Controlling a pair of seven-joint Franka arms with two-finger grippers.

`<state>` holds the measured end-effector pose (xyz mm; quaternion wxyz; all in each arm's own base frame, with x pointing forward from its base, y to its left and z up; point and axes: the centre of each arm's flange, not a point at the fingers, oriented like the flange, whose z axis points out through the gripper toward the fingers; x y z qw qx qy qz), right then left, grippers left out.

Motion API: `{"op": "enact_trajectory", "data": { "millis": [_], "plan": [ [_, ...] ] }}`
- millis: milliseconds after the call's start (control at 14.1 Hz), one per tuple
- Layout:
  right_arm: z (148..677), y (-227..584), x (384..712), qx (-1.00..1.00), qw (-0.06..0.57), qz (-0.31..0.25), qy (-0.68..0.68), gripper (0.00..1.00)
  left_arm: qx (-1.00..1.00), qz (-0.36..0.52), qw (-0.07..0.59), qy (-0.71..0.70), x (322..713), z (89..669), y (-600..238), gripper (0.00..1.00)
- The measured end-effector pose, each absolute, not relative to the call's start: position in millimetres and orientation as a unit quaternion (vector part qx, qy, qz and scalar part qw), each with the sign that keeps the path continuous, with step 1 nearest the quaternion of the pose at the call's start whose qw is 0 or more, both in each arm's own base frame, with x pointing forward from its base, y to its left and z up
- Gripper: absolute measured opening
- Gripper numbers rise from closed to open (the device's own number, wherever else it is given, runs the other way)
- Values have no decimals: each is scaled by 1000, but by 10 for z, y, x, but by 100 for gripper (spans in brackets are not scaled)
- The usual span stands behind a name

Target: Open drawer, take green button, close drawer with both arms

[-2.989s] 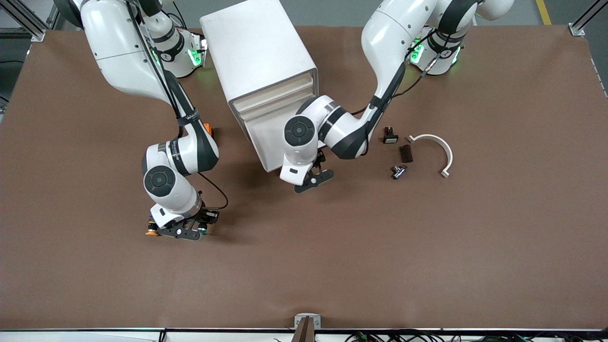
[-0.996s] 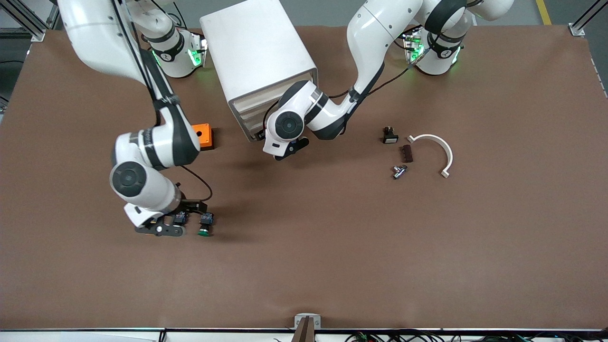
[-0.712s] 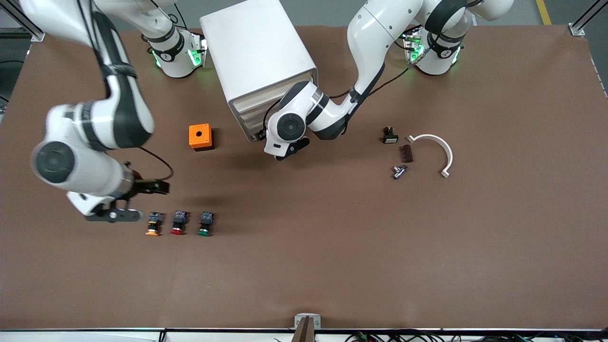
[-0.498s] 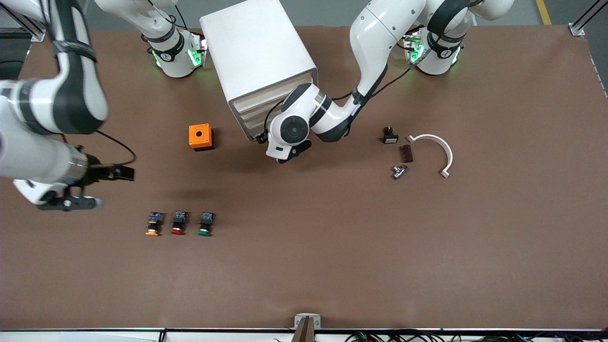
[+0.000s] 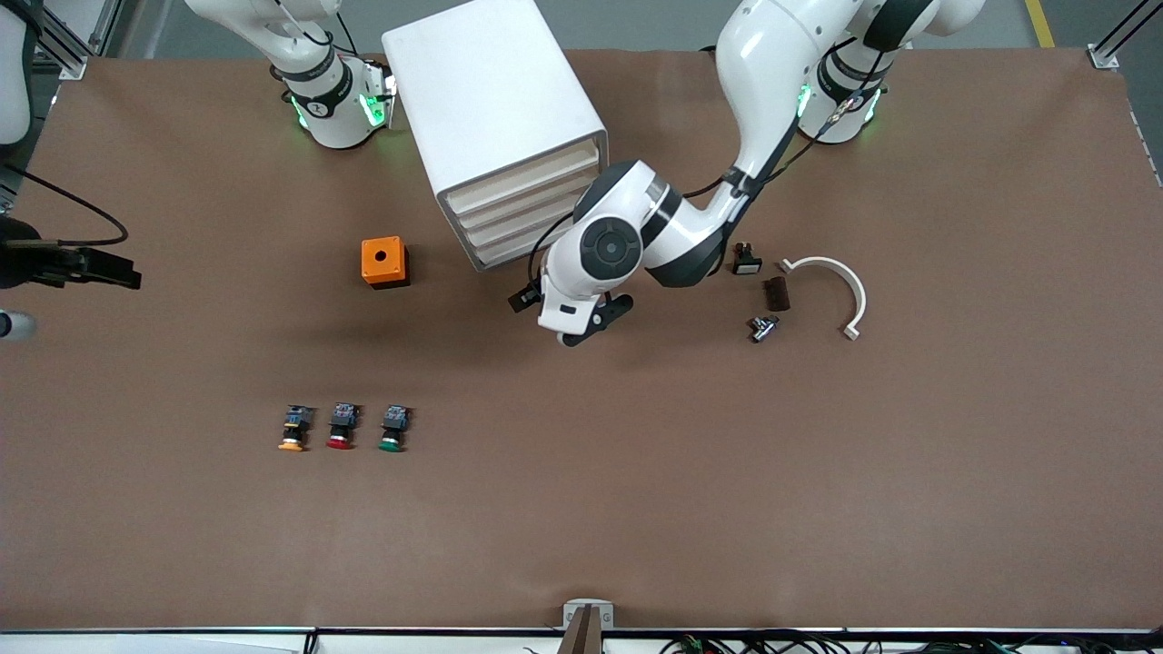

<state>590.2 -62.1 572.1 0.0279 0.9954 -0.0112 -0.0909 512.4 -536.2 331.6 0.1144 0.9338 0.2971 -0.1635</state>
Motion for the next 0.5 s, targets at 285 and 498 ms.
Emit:
{"op": "enact_trajectory", "data": {
  "millis": [285,498],
  "plan": [
    [5758,-503,5931,996,34,-87,0,100,921,-133,145,335,5635,4364,-4566,100],
    [5713,-467,5953,995,34,-90,3,100,932,-97,119,328,5780,5249,-3687,100]
  ]
}}
